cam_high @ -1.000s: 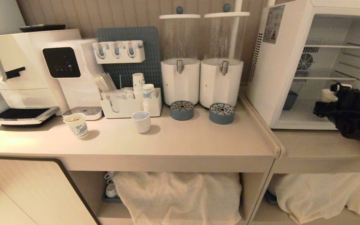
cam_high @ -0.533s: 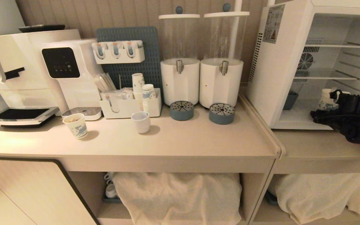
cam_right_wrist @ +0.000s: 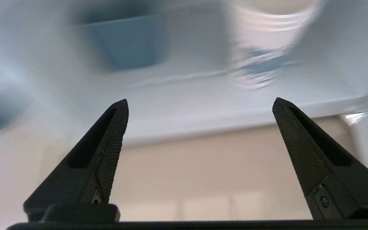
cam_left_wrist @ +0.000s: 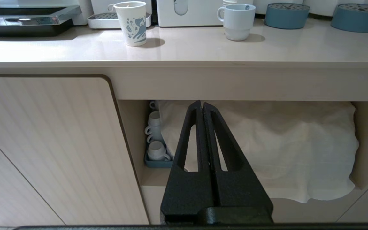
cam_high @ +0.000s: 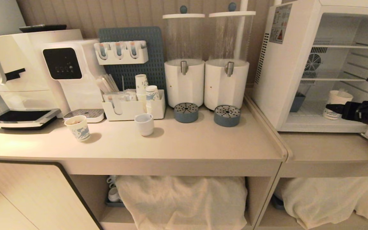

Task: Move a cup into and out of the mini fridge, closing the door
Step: Put the paper cup in the freezer, then close the freezer door

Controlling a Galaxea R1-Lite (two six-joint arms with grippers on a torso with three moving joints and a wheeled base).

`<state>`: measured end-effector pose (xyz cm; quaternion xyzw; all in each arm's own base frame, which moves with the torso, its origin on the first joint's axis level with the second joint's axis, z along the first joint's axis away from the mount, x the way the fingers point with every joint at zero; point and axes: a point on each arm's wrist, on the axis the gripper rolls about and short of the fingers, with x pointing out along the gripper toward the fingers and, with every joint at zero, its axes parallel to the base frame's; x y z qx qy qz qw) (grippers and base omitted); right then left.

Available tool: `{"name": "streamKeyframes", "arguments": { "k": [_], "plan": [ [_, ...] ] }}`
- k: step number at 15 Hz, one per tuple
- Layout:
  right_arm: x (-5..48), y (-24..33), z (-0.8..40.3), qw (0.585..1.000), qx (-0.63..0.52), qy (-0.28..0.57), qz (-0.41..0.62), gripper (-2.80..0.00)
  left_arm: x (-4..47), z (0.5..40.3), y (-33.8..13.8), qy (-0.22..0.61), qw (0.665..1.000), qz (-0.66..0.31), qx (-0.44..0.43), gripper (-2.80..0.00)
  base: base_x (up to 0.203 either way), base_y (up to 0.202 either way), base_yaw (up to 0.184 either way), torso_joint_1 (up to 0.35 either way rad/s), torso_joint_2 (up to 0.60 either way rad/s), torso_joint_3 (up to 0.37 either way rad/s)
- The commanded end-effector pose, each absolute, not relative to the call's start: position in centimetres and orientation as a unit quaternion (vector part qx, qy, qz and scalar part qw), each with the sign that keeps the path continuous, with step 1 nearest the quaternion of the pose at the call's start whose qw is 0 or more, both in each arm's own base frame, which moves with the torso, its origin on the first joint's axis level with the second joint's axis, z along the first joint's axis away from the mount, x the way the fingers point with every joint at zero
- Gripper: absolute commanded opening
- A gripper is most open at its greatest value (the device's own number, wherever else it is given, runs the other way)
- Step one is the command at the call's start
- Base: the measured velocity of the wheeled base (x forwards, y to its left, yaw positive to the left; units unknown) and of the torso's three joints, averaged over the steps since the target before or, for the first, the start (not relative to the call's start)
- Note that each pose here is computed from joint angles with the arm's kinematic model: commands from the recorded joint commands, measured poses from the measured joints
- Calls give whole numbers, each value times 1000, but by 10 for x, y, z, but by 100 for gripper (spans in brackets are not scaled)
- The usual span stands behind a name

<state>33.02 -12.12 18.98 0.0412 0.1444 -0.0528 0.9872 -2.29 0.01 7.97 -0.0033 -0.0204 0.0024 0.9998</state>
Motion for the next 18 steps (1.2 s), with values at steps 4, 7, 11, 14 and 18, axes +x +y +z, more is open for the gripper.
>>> {"name": "streamKeyframes", "arguments": {
  "k": [4,7,11,14,18],
  "plan": [
    [202,-86,241,966,67,148,201,-280,-21,75,0,-11,1000,2,-6,-280,0,0,0,0,0,0],
    [161,-73,219,954,17,154,256,-280,-21,74,0,-10,1000,2,-7,-280,0,0,0,0,0,0],
    [102,-32,234,931,40,159,326,-280,-21,74,0,-11,1000,2,-7,-280,0,0,0,0,0,0],
    [41,7,260,898,43,167,405,-280,-21,74,0,-11,1000,3,-8,-280,0,0,0,0,0,0],
    [-59,23,262,825,10,145,545,-280,-21,74,0,-11,1000,2,-8,-280,0,0,0,0,0,0]
  ]
}}
